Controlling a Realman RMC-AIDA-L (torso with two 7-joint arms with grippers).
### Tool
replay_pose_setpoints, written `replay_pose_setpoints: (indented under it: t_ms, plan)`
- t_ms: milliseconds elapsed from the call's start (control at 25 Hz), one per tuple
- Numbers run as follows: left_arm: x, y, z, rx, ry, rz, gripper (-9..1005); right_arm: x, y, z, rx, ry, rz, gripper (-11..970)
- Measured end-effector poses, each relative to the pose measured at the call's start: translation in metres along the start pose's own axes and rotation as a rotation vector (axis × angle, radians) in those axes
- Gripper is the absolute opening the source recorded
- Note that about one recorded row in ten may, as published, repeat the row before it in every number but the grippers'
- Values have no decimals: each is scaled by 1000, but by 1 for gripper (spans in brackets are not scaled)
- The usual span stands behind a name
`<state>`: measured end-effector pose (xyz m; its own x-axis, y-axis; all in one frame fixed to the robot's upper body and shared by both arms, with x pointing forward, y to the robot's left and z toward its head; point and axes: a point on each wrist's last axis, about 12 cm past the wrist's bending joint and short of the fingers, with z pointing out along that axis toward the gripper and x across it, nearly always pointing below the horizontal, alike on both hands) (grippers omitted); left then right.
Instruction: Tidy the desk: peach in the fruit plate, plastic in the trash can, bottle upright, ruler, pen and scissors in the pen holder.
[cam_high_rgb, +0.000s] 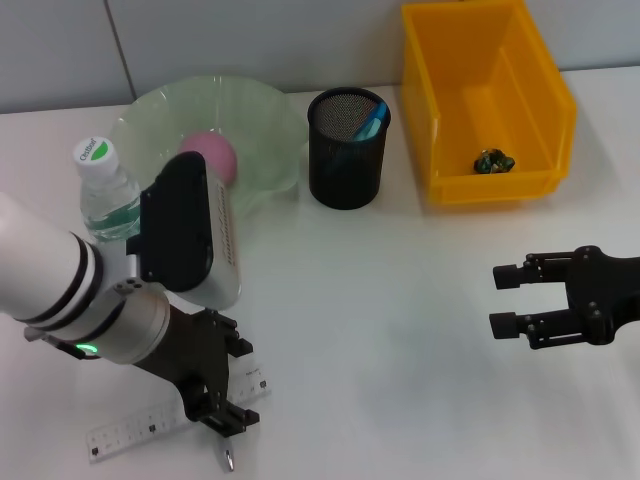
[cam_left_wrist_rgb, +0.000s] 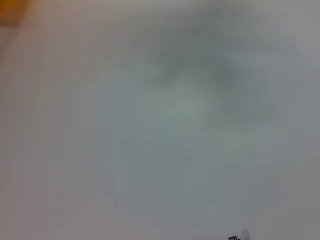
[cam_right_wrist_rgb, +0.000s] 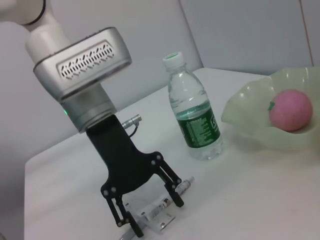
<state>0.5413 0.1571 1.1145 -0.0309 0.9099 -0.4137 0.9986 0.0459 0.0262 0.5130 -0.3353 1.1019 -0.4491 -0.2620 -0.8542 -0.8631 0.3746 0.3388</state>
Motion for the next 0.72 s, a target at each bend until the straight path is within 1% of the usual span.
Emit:
replay_pose_setpoints:
  t_ms: [240, 560, 720]
  plan:
    - [-2, -1, 4, -8, 16, 13, 773, 0, -1, 0, 8, 1, 11, 766]
    - [-3, 0, 4, -15, 16, 22, 772, -1, -1, 0, 7, 1, 32, 766]
    - [-3, 0, 5, -24, 13, 25, 645, 0, -1, 0, 7, 2, 39, 765]
